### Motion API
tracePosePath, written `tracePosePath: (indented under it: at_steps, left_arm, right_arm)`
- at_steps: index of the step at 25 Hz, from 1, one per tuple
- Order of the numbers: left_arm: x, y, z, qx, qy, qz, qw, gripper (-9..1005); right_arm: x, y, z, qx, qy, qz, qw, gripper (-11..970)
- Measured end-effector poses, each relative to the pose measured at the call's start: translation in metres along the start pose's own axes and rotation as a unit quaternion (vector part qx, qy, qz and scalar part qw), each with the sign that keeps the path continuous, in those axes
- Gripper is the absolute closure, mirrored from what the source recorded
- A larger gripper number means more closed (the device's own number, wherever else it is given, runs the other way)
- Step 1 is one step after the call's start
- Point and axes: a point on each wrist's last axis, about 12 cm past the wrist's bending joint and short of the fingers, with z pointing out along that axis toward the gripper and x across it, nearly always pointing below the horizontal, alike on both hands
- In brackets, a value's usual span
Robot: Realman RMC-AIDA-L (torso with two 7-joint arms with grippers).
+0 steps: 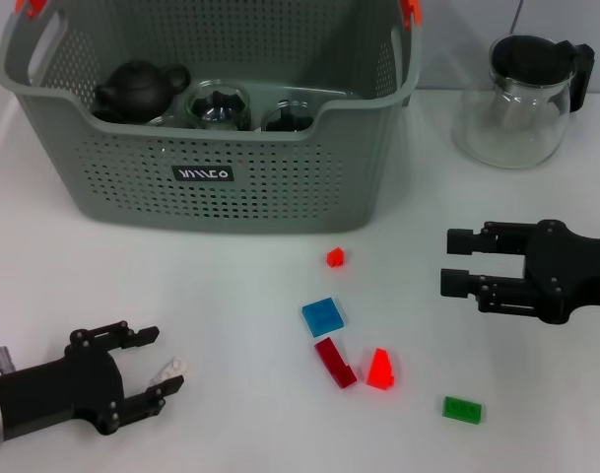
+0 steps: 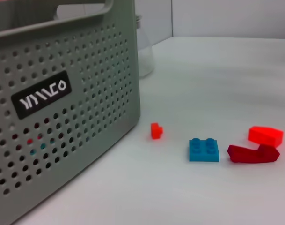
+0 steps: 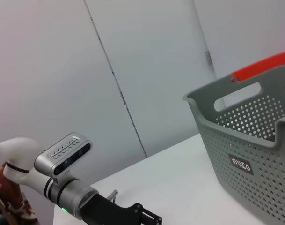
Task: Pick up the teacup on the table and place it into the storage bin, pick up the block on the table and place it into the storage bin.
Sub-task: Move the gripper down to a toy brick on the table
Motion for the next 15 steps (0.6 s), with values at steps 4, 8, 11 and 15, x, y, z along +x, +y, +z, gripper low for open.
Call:
tracePosePath:
  at_steps: [4,8,11,15]
  left_arm:
    - [0.0034,0.0001,-0.0020,-0.010,0.006,0.001,1.000,346]
    - [0.0048,0.0013,-0.0040,-0.021,0.007,-0.002,1.000,348]
    - [0.0058,0.0035,-0.0061,-0.033,0.007,-0.006,0.999,349]
    - [0.0051,0.0033,-0.0063,-0.032,0.004,-0.006,0.999,350]
  right_arm:
    - [0.0005,0.0002,-0.0003,0.000,0.000,0.001,1.000,304]
    - [0.0009,0.0002,0.0003,-0.001,-0.001,0.002,1.000,304]
    - [0.0006,0.0000,0.0009,-0.002,0.000,0.003,1.000,304]
    - [0.0012,0.0002,0.0004,-0.002,0.000,0.004,1.000,304]
